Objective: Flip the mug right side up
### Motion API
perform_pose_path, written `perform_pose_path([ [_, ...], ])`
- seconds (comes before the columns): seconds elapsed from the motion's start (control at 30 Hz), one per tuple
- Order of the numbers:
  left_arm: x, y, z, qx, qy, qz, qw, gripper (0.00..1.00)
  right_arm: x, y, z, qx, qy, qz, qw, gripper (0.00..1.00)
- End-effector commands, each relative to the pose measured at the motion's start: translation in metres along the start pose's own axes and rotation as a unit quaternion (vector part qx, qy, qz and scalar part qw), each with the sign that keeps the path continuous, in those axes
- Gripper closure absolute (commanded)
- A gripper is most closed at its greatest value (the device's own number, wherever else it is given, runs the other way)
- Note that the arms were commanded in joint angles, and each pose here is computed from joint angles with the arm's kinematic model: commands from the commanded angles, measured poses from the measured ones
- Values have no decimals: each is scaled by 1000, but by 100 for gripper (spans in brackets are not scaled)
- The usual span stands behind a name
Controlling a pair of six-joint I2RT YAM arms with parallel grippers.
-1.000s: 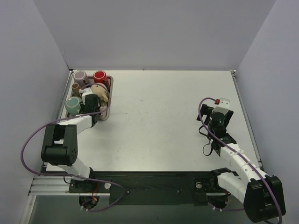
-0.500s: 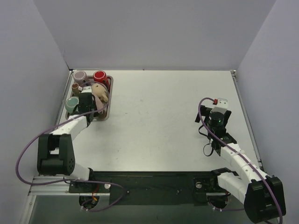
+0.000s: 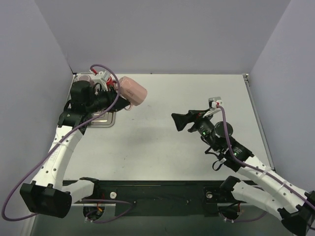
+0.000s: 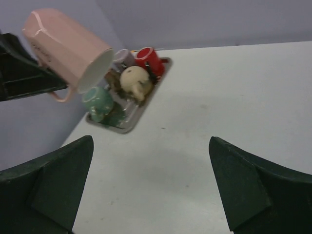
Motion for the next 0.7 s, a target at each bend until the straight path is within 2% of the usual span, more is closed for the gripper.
perform_pose_path([
  [0.0, 25, 24, -77, 1, -173, -1, 985, 100, -6, 40, 78, -100, 146, -77, 981, 1],
  [0.07, 26, 24, -85, 1, -184, 5, 983, 100, -11, 58, 98, -150, 189, -121, 963, 1],
  [0.2, 26, 13, -101, 8, -219, 32, 975, 100, -30, 61, 119, -202, 229, -134, 943, 7],
  [0.23, 26, 11, -104, 7, -223, 37, 974, 100, -37, 57, 122, -205, 235, -129, 941, 12],
  [0.33, 20, 1, -107, 14, -229, 52, 972, 100, -34, 71, 139, -233, 290, -142, 917, 23],
  [0.37, 18, 0, -108, 14, -229, 54, 972, 100, -38, 69, 142, -237, 294, -139, 916, 29],
  [0.43, 16, -6, -112, 7, -239, 64, 969, 100, -41, 74, 145, -246, 302, -149, 909, 35],
  [0.5, 15, -19, -121, 3, -263, 88, 961, 100, -46, 76, 145, -248, 298, -156, 909, 48],
  [0.53, 14, -23, -122, 3, -268, 95, 959, 100, -47, 78, 145, -248, 296, -165, 907, 75],
  [0.57, 15, -27, -125, 3, -278, 104, 955, 100, -49, 79, 141, -251, 291, -168, 908, 91],
  [0.6, 14, -31, -124, 4, -281, 110, 954, 100, -51, 79, 137, -256, 281, -168, 910, 100],
  [0.63, 11, -33, -119, 6, -270, 113, 956, 88, -56, 79, 126, -253, 264, -167, 915, 100],
  [0.67, 12, -37, -111, -3, -245, 125, 961, 55, -57, 72, 119, -248, 242, -140, 928, 100],
])
Point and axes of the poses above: each gripper's point midway between its finger pads, its own x axis back along the fingers, its own z axis along the line the jaws close on, y = z × x, the point moved 6 cm from there along x, back along the fingers, and after that the axes turned 4 degrees about x, right-handed, at the moved point
